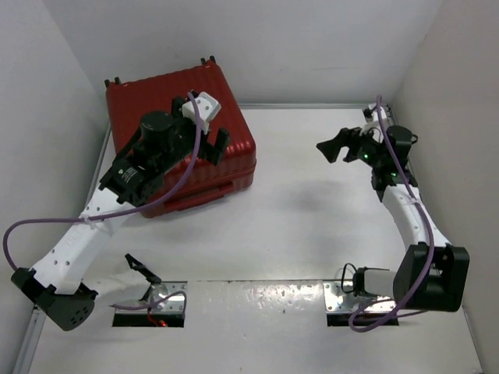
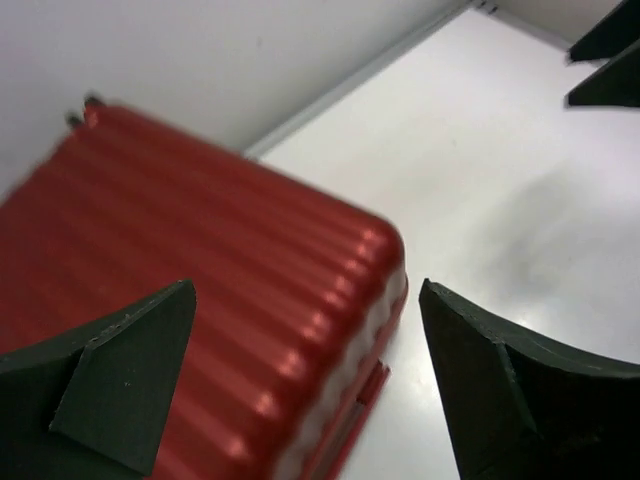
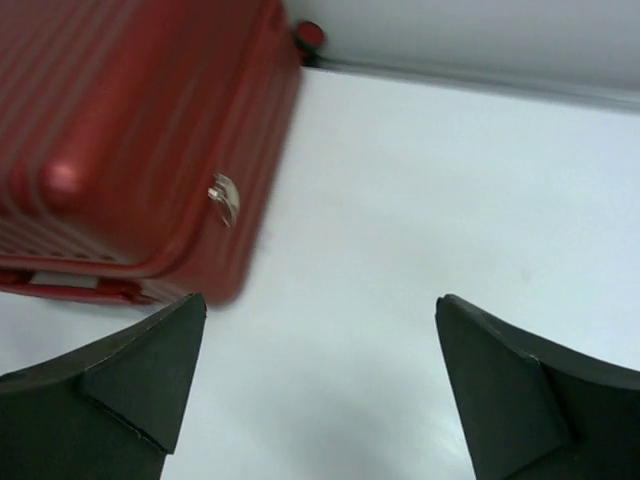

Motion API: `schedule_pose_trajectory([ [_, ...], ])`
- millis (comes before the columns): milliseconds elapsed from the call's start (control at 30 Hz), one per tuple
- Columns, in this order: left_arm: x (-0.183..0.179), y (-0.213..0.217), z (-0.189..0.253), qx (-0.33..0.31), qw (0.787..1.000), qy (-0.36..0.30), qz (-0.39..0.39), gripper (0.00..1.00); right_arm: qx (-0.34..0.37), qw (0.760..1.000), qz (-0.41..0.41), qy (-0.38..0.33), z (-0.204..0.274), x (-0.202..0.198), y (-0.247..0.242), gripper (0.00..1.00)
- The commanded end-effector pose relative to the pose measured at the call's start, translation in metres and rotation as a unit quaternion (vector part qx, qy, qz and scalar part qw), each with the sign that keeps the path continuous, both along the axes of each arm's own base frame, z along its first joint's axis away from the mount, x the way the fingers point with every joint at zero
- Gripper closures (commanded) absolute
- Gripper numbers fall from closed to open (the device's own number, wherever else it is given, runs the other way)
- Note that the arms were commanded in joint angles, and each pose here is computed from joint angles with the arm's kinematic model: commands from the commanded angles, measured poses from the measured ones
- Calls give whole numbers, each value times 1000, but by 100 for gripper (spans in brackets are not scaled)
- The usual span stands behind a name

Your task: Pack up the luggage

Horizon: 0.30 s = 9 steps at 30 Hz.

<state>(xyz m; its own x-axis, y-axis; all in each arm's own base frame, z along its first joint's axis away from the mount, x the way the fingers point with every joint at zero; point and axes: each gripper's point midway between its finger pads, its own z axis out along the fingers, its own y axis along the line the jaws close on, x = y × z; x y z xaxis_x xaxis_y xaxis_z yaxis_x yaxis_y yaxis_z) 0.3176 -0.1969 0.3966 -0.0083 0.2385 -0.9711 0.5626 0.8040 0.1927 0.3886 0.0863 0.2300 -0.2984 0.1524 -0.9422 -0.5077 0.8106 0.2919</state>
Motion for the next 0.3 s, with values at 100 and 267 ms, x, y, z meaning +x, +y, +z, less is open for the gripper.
schedule_pose_trajectory([
  [100,-2,31,-75,17,986,136,98,0,-40,995,-71,55,-5,-32,-53,0],
  [267,11,39,-86,19,982,151,110,0,-45,994,-82,52,1,-46,-61,0],
])
